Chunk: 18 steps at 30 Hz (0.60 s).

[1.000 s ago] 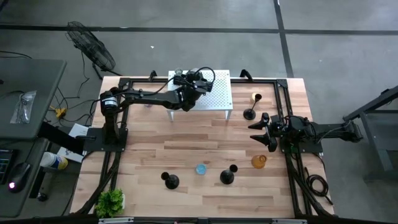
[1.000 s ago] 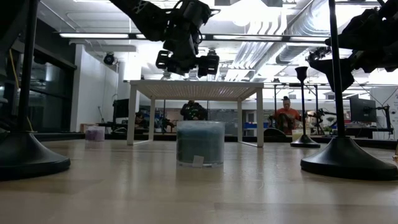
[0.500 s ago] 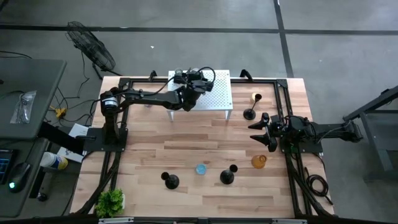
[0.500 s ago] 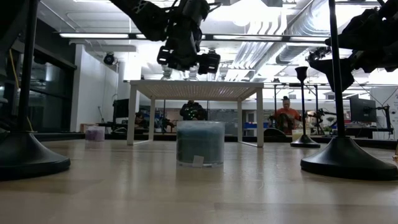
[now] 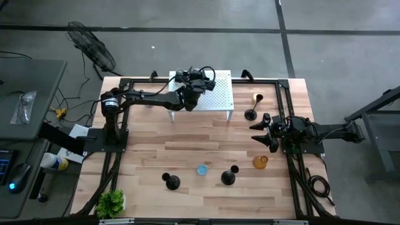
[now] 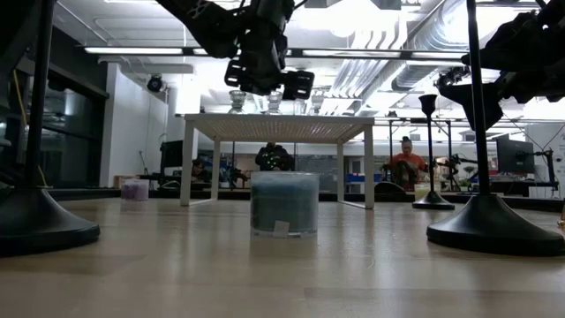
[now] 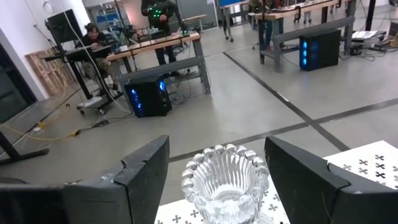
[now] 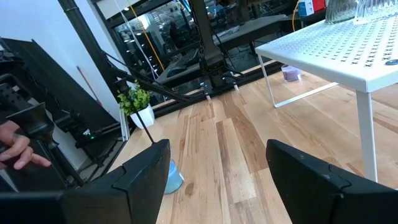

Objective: Pick & Place candle stick holders
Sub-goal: Put the purple scented candle on the shelf

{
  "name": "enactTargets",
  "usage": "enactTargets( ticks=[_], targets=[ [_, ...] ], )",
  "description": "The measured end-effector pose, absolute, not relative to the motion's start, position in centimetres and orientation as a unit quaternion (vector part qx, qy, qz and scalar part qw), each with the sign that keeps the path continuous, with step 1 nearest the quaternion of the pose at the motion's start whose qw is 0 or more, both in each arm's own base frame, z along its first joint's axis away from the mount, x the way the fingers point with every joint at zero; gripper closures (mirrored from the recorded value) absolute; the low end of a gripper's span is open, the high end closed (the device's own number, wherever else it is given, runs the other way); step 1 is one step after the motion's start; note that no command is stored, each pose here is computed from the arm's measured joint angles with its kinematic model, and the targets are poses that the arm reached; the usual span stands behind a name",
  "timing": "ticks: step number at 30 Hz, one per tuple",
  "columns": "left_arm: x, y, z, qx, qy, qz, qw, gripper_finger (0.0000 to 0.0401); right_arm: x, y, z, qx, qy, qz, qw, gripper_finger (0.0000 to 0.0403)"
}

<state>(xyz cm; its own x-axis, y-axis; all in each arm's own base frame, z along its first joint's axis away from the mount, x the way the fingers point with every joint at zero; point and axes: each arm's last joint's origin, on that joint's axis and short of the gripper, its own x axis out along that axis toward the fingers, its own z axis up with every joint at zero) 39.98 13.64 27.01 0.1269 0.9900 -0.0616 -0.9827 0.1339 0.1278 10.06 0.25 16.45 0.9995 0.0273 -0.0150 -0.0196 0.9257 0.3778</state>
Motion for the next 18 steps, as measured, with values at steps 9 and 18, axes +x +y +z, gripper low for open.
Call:
enactTargets(
  ticks=[9,18],
  targets=[
    [40.2,13.2,28.0,0.058,0.061,0.651,0.755,0.0141,10.1,0.3,16.4,0.193,0.010,0.012,0.981,0.0143],
    [41.1,12.6,31.7,0.095,0.064,0.646,0.755,0.0141,10.1,0.3,16.4,0.192,0.010,0.012,0.981,0.0143]
  ],
)
